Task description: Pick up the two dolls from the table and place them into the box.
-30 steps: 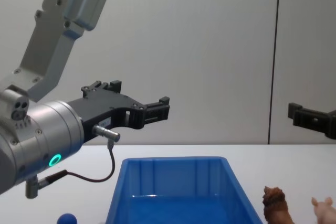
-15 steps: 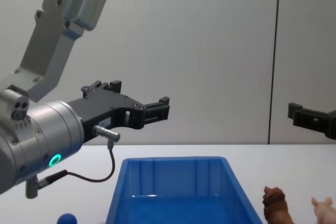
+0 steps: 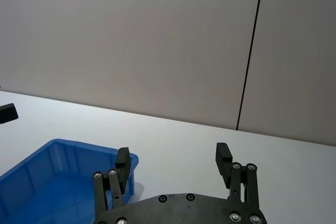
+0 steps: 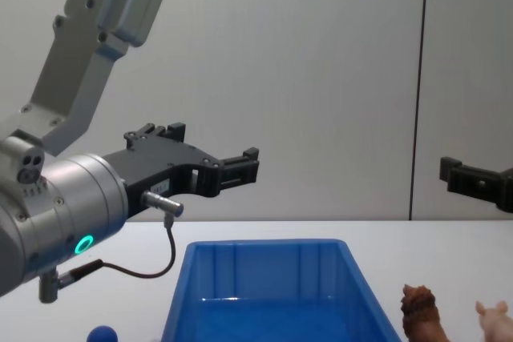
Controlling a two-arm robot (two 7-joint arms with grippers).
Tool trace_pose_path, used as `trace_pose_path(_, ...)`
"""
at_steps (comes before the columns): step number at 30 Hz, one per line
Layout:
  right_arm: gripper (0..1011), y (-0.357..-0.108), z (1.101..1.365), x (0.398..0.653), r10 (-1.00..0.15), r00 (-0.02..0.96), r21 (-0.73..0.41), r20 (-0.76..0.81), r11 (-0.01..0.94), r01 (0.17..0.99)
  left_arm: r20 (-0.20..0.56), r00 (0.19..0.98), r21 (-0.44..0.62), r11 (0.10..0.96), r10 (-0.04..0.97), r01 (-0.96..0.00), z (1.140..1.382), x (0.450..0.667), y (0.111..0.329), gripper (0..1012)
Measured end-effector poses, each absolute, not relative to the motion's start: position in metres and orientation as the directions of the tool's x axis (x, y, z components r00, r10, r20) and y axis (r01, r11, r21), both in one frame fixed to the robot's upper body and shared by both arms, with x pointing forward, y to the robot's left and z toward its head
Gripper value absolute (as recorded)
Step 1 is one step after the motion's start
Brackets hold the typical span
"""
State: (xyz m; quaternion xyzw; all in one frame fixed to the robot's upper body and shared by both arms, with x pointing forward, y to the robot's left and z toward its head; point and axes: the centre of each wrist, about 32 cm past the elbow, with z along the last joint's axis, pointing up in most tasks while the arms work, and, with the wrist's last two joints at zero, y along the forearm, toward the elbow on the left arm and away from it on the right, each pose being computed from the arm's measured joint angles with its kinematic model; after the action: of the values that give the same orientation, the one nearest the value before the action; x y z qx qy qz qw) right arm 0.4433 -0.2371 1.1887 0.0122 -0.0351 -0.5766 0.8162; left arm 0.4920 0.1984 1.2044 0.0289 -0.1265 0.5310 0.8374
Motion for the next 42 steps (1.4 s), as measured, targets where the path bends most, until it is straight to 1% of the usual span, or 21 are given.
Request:
trace_pose_path(18,1001,-0.237,1.188,0.442,-0.946,0.321,0.052,0.043,0.323,0.945,0.242,0.404,-0.086,0.434,0.882,-0.897,1.204,0.492,0.198,1001)
trace_pose_path(30,1001,-0.237,1.184,0.435,-0.964,0.262,-0.012,0.04,0.262,0.965,0.242,0.404,-0.086,0.434,0.882,-0.897,1.204,0.492,0.198,1001)
trace_pose_path(42,1001,-0.236,1.176,0.427,-0.972,0.228,-0.09,0.053,0.223,0.971,0.242,0.404,-0.086,0.434,0.882,-0.897,1.204,0.492,0.198,1001)
